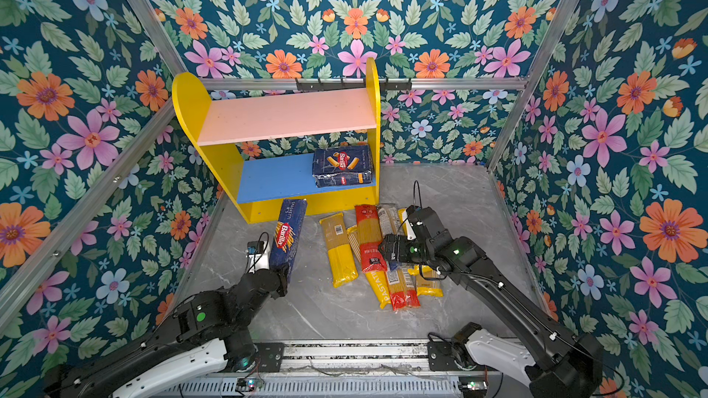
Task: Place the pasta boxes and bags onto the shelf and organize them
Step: 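Lift the spaghetti box upright with the left gripper toward the shelf, then stand the spaghetti box on the blue shelf beside the rigatoni box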
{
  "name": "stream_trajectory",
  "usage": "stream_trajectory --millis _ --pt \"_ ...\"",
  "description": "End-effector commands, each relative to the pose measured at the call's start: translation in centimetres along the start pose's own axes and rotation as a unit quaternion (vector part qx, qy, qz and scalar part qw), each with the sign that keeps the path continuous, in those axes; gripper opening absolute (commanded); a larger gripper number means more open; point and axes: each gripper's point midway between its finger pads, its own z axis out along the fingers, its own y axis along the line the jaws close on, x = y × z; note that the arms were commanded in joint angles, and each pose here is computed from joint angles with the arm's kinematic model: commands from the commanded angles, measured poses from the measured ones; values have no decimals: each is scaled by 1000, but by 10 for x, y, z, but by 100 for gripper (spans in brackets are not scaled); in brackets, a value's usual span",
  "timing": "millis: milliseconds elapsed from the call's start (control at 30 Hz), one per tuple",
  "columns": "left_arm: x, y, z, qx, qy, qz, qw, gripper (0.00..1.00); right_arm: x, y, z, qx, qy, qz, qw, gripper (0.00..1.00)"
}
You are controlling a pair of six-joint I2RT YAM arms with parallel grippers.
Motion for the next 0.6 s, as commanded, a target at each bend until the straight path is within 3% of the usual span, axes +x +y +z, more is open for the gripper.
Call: stream_trajectory --millis 0,200,333,567 --pt "-34 -5 -2 -18 -66 -12 998 15 -2 6 0 -16 -4 -12 1000 99" --pt "-65 -15 1 -59 -105 14 993 12 -4 9 0 -20 -7 -19 1000 99" --pt "-95 -16 3 -64 -138 1 988 12 -5 10 0 -22 -8 -25 999 99" --pt "-122 -4 35 -67 -129 -21 989 12 -6 7 -3 -13 -12 -38 999 99"
